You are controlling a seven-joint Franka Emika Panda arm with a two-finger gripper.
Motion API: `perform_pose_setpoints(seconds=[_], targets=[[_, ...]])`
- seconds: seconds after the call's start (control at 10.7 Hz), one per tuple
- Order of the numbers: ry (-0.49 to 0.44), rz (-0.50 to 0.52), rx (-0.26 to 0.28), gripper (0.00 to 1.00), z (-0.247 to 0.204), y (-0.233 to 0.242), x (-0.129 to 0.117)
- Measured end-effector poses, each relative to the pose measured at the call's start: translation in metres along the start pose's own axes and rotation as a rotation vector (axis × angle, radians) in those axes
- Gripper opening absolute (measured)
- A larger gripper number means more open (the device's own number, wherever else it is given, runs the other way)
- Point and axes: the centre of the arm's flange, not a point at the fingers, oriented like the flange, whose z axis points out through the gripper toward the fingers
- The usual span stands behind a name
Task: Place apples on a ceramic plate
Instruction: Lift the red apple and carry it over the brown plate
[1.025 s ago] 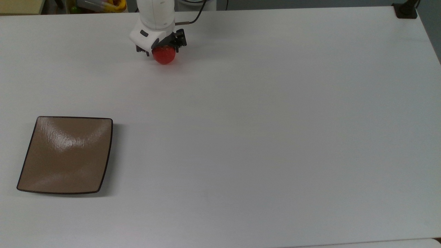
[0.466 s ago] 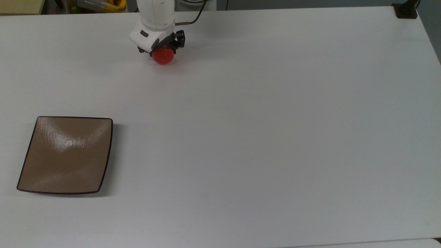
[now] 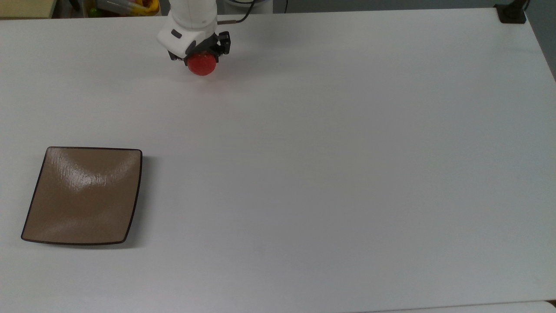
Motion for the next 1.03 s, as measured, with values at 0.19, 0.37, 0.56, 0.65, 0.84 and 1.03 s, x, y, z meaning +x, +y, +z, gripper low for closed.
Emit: perform_pose_setpoints(seconds=[0.19,0.37,0.56,0.65,0.84,1.03], targets=[[0.018,0.034,0.025,0.75,-0.054,0.009,0.003],[0.037,0.064,0.067,0.75,-0.115,0.016,0.004],[0.065,0.079,0.097,0.75,-0.171,0.021,0.001],[0.085,0.086,0.118,0.75,-0.199,0.024,-0.002],[0.118,0.101,0.126,0.75,-0.233,0.033,-0.006],[0.122,0.115,0.126,0.75,-0.234,0.043,0.0]])
